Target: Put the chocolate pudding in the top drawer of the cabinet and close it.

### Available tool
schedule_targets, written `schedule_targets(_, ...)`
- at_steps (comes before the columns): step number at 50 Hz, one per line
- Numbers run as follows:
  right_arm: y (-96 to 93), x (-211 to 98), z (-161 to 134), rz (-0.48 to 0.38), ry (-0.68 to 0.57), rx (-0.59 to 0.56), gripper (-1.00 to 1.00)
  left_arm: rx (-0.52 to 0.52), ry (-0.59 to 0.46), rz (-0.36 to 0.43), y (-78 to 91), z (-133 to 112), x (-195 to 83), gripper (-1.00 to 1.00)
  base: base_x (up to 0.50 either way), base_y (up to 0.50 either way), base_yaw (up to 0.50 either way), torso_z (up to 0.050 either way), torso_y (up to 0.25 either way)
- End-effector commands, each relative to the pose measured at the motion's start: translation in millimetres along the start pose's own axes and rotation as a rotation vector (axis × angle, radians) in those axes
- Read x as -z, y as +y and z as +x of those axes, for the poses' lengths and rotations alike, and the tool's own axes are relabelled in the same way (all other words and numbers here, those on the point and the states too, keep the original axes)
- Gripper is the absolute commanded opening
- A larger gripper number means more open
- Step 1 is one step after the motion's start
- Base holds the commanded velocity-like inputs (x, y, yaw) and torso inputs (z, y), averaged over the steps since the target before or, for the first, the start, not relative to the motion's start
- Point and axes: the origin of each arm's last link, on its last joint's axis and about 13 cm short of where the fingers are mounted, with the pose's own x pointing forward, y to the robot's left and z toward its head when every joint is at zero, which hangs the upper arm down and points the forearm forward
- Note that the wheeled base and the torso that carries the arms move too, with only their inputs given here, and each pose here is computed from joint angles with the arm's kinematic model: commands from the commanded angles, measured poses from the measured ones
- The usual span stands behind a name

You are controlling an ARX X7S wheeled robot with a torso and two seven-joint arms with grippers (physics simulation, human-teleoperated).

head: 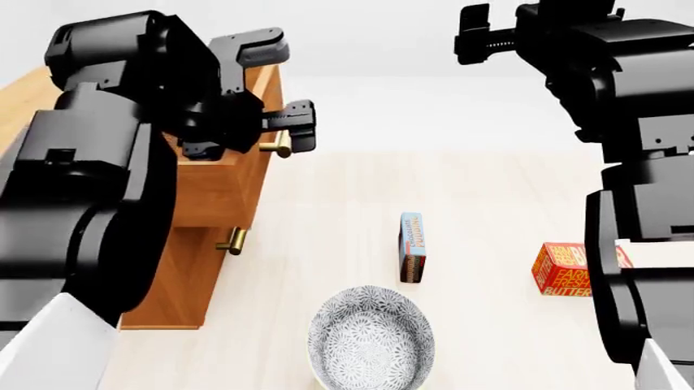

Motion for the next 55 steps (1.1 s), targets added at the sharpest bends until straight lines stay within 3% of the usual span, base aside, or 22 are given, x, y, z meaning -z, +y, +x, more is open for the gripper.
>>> schedule_targets(1,-0.1,0.7,0.0,-0.001,0.003,0.000,1.00,0.083,0.018,0.042,-18.0,1.4,1.8,1.00,0.00,0.00,0.00,0.000,0.000)
schedule_targets(38,-1.5,-0.4,-1.9,-0.012,0.006,0.001,1.00,0.239,0.024,0.155,-70.3,-10.8,3.3,1.00,0.00,0.00,0.00,0.000,0.000)
schedule_targets(55,-5.5,0.4,-6.3,-0.010,0.008,0.012,1.00,0.271,0.034,0.176,-81.1,-11.5,7.6,1.00,0.00,0.00,0.00,0.000,0.000)
